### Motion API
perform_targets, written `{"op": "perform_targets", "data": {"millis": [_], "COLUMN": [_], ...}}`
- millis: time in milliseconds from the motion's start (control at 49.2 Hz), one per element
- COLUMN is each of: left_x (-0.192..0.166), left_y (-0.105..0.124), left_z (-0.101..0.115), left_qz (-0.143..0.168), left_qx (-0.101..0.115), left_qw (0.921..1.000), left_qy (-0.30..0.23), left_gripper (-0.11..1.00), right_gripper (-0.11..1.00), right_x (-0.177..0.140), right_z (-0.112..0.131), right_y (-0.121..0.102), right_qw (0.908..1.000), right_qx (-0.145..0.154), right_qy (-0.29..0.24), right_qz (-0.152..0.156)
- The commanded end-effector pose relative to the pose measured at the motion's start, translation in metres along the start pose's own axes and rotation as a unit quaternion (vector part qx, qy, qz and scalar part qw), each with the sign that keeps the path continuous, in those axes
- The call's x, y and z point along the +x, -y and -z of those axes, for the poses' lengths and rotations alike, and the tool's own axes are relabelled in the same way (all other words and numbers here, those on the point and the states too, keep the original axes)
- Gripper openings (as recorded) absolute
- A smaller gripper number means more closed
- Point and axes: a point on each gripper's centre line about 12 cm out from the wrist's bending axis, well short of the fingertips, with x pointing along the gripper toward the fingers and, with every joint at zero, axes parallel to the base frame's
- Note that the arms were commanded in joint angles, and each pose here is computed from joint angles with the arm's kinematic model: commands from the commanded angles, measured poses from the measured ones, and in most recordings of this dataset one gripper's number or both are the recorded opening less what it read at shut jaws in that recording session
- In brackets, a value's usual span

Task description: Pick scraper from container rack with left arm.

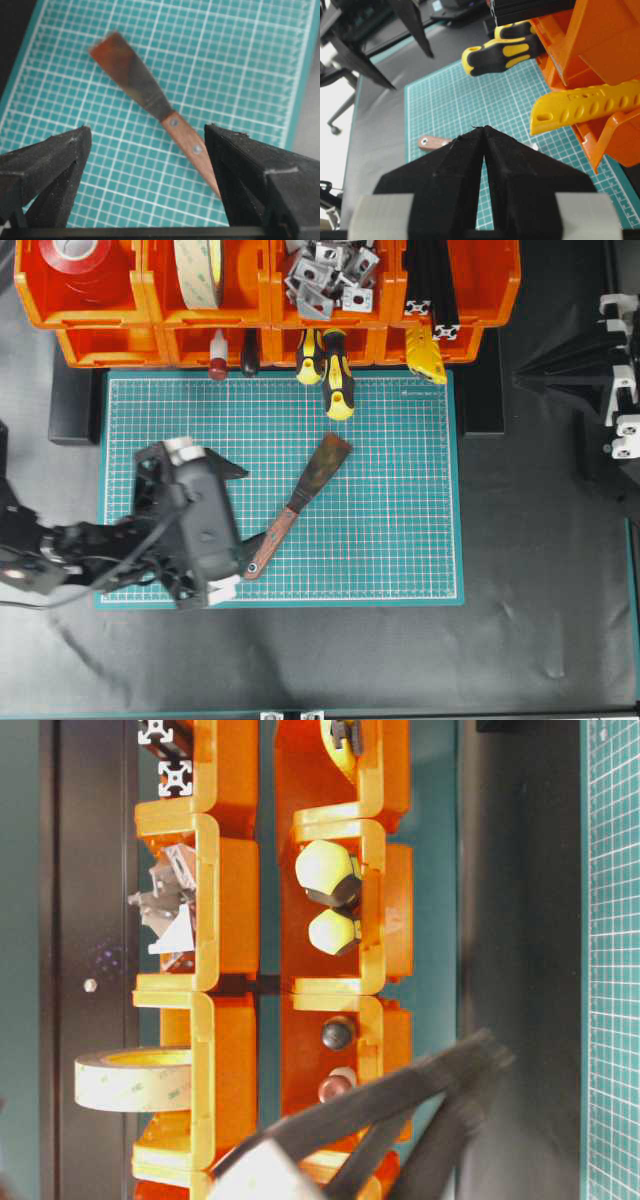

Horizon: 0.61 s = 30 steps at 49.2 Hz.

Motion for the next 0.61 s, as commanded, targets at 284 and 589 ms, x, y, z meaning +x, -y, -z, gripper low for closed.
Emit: {"op": "perform_targets", "data": {"millis": [284,589], "left_x": [-0.109,-0.170], "left_y": [-0.047,-0.101], "left_z": [0.001,0.014], "left_qz": [0.118,0.162], "left_qx": [-0.037,-0.034], "left_qw": [0.9863,0.9649], "left_qy": [0.108,0.204], "left_gripper": [0.87,0.87], "right_gripper": [0.01,0.01], "right_x": [-0.007,-0.009], "right_z": [-0.013,-0.015], "right_y": [-0.005,-0.006], "right_qw": [0.9996,0.9994], "right_qx": [-0.018,-0.020], "right_qy": [0.021,0.029], "right_qz": [-0.006,-0.008]}}
